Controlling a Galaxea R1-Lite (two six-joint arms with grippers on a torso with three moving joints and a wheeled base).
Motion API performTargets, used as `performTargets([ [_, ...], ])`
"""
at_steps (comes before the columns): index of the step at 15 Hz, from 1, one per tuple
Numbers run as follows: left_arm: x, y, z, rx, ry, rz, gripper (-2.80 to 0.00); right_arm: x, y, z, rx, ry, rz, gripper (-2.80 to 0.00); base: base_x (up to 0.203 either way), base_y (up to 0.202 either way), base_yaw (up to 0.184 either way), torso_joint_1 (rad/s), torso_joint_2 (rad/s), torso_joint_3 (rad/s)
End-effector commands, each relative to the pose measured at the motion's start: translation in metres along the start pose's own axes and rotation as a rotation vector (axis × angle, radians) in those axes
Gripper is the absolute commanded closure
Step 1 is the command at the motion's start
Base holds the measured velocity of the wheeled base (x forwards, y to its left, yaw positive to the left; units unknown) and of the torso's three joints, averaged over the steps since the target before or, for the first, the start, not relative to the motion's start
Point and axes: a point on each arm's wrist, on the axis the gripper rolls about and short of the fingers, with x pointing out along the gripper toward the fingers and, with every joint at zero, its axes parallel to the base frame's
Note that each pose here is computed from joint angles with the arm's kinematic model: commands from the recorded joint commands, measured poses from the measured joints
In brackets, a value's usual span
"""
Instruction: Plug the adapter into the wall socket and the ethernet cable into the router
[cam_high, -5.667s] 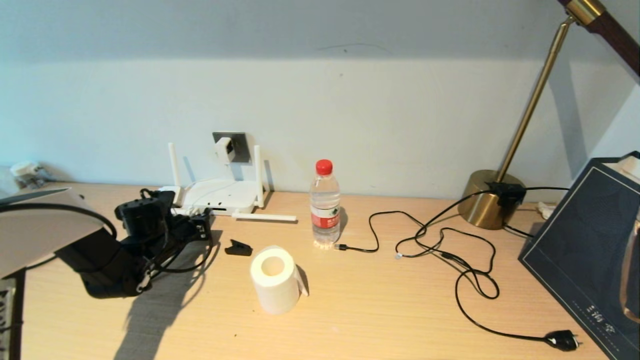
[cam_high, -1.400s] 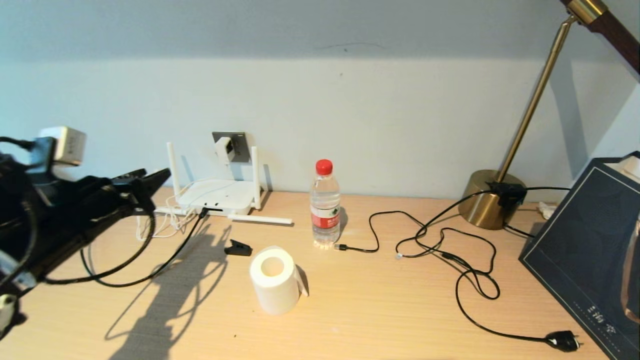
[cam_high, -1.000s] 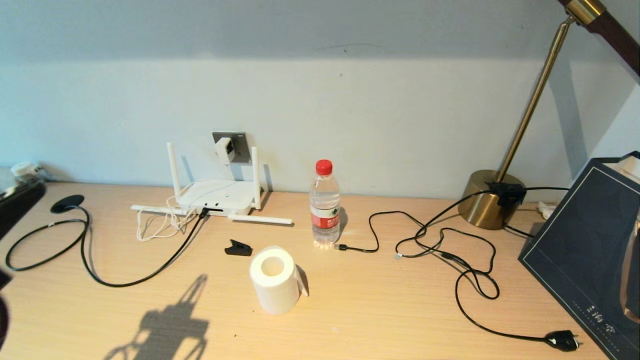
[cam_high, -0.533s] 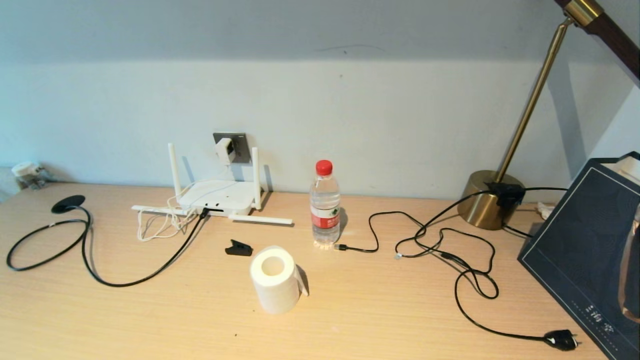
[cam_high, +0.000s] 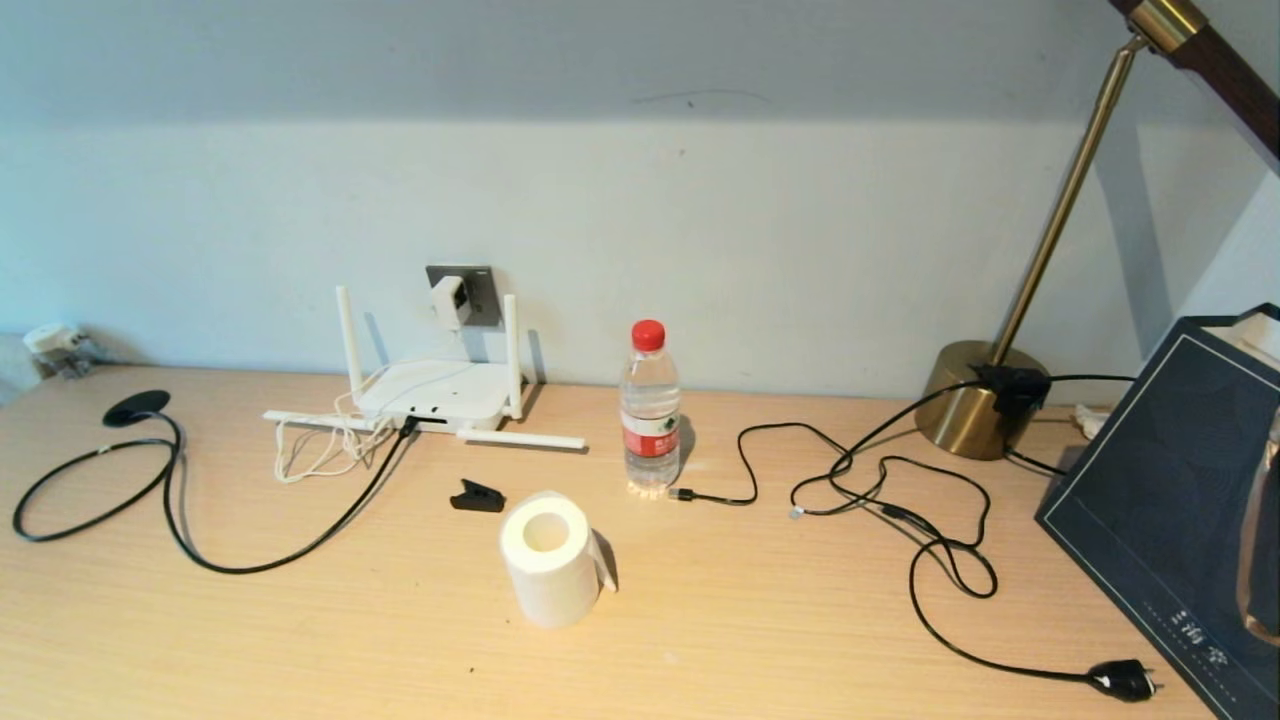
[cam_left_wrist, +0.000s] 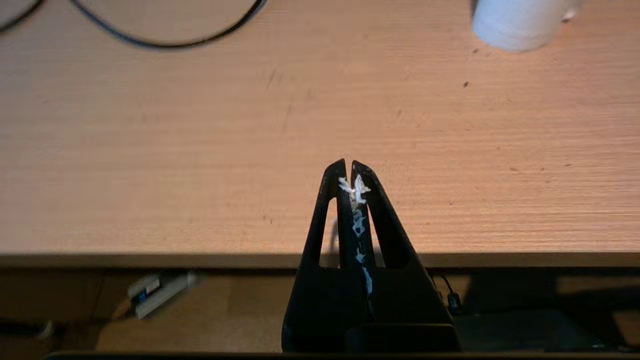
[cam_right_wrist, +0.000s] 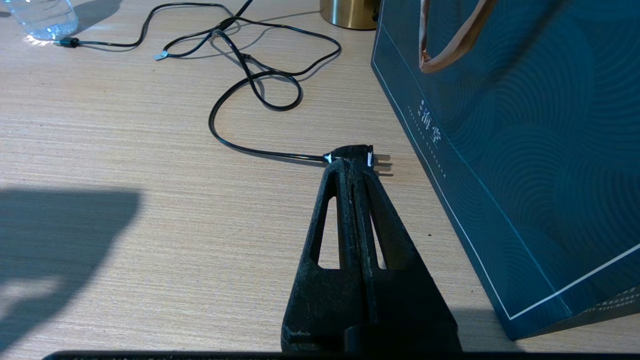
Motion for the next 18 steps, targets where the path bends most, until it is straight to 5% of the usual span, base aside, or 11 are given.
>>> performTargets([
  [1, -0.0062, -0.0014, -0.0098, 0.061, -0.076, -0.049, 0.0, 0.0001, 0.0, 0.0, 0.0, 0.002, 0.0, 0.0, 0.0, 0.0, 0.0, 0.0, 0.0, 0.0],
  [5, -0.0063, 0.0003, -0.0098, -0.08, -0.071, 0.02, 0.0, 0.0001, 0.0, 0.0, 0.0, 0.002, 0.001, 0.0, 0.0, 0.0, 0.0, 0.0, 0.0, 0.0],
  [18, -0.0064, 0.0003, -0.0097, -0.077, -0.071, 0.021, 0.0, 0.0001, 0.0, 0.0, 0.001, 0.002, 0.0, 0.0, 0.0, 0.0, 0.0, 0.0, 0.0, 0.0],
])
